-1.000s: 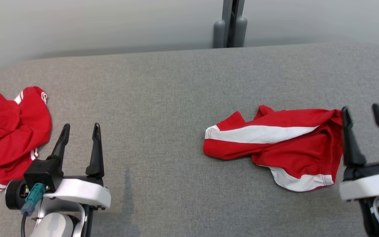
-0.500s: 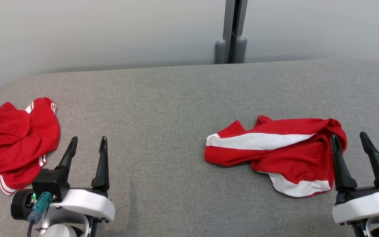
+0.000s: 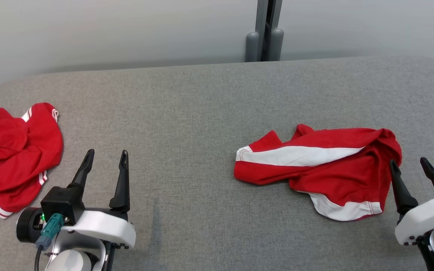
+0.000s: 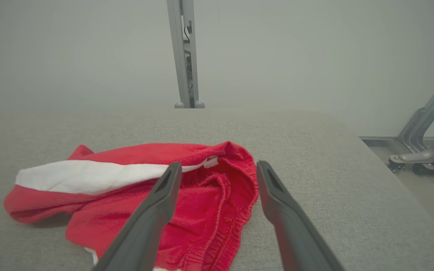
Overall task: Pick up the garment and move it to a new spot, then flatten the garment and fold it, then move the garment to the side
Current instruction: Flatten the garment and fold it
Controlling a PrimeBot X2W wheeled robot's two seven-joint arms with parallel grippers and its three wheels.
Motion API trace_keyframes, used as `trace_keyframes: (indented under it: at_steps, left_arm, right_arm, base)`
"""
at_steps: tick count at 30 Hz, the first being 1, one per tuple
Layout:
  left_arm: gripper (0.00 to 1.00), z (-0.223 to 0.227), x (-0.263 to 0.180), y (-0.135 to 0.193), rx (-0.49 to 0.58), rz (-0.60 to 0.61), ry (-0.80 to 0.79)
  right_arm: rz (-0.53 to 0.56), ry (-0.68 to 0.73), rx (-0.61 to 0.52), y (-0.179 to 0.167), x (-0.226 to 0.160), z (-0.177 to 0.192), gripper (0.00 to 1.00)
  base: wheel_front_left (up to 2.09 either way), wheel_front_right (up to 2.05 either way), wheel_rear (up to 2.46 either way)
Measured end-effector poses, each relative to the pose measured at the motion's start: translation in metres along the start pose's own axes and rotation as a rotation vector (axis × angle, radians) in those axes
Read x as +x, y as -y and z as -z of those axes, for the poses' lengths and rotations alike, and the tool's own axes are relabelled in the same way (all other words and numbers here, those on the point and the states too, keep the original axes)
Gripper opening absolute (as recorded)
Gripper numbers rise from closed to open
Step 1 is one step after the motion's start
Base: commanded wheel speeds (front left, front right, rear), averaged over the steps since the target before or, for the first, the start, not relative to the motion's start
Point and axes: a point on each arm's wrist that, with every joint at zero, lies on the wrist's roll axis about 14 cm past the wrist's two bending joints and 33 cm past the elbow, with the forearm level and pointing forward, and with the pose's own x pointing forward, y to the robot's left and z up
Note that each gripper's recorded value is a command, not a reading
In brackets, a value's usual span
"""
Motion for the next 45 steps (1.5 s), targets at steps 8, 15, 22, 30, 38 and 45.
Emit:
trace_keyframes:
  at_steps: [8,15,22,30,38,45]
  left_arm:
    - [1.00,0.015,0.023,0.008,-0.002,0.030,-0.025]
    - [1.00,0.034,0.036,0.008,-0.009,0.031,-0.059]
    - [1.00,0.045,0.044,0.006,-0.011,0.029,-0.076]
    - [1.00,0.051,0.050,0.008,-0.013,0.038,-0.085]
    - [1.00,0.052,0.052,0.010,-0.010,0.046,-0.083]
    - [1.00,0.050,0.054,0.015,-0.011,0.058,-0.077]
  right_arm:
    - [-0.011,-0.167,-0.033,0.013,0.045,0.042,1.00]
    - [-0.067,-0.260,-0.041,-0.001,0.076,0.071,1.00]
    - [-0.044,-0.237,-0.074,0.010,0.102,0.071,1.00]
    - [-0.025,-0.202,-0.039,0.012,0.118,0.069,0.45]
    - [-0.028,-0.155,-0.025,0.011,0.124,0.061,0.00]
    - [-0.048,-0.094,-0.022,0.007,0.115,0.049,0.00]
  base:
    - [0.00,0.00,0.00]
    - [0.00,0.00,0.00]
    - [0.00,0.00,0.00]
    - [0.00,0.00,0.00]
    - [0.00,0.00,0.00]
    - [0.00,0.00,0.00]
